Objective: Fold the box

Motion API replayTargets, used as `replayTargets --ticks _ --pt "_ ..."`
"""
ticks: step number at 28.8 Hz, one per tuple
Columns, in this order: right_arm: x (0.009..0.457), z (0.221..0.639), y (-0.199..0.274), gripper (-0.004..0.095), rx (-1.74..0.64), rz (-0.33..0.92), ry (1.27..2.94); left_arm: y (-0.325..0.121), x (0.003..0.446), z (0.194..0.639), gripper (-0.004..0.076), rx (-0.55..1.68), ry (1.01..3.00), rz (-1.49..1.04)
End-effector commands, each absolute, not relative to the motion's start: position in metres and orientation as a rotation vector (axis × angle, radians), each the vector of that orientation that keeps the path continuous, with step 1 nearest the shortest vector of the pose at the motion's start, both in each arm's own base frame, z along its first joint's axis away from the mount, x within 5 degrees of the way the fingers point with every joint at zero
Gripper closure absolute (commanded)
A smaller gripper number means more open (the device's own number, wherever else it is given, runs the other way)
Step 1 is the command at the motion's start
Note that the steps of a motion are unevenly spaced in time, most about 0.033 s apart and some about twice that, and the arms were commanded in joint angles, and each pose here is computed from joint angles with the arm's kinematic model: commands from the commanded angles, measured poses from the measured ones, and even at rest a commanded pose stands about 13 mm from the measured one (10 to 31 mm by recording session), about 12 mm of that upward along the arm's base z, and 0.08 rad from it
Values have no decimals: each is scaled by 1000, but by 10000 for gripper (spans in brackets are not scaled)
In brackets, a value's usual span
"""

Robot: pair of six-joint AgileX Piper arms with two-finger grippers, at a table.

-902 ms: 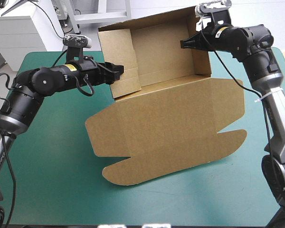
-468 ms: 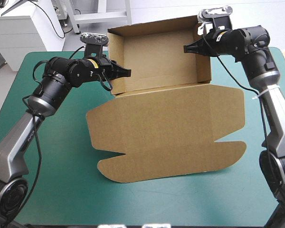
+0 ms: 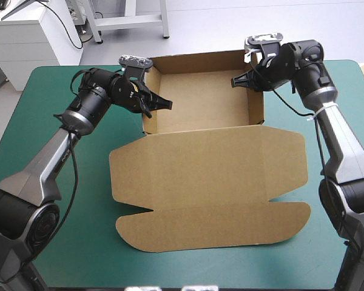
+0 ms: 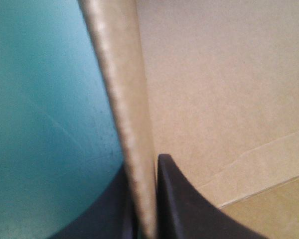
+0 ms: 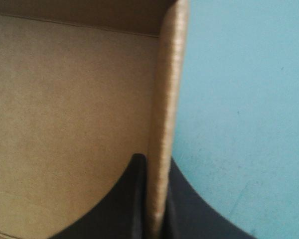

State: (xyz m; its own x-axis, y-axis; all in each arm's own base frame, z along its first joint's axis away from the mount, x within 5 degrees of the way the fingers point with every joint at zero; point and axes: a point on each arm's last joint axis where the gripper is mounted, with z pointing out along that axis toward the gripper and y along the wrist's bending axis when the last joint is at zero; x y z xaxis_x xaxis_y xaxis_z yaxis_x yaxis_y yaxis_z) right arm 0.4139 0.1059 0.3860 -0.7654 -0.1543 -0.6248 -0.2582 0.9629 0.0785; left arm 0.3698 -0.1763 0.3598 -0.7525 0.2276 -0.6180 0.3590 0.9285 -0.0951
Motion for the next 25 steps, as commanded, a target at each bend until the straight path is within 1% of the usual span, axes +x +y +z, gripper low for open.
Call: replayTargets --ticks 1,6,9,14,21,25 --pt "405 394 120 927 -372 333 2461 -188 364 389 731 477 2302 -362" --pt "416 366 124 927 -373 357 2571 -193 373 367 731 494 2382 -342" --pt "422 351 126 927 -330 367 2622 -196 379 350 731 507 2435 -328" --pt "430 335 129 927 -280 392 2670 -200 385 322 731 536 2555 -299" --pt "436 313 130 927 -291 379 2722 -202 392 304 731 550 2607 -272" --pt "441 301 132 927 -288 387 2751 -198 394 290 731 578 2669 -196"
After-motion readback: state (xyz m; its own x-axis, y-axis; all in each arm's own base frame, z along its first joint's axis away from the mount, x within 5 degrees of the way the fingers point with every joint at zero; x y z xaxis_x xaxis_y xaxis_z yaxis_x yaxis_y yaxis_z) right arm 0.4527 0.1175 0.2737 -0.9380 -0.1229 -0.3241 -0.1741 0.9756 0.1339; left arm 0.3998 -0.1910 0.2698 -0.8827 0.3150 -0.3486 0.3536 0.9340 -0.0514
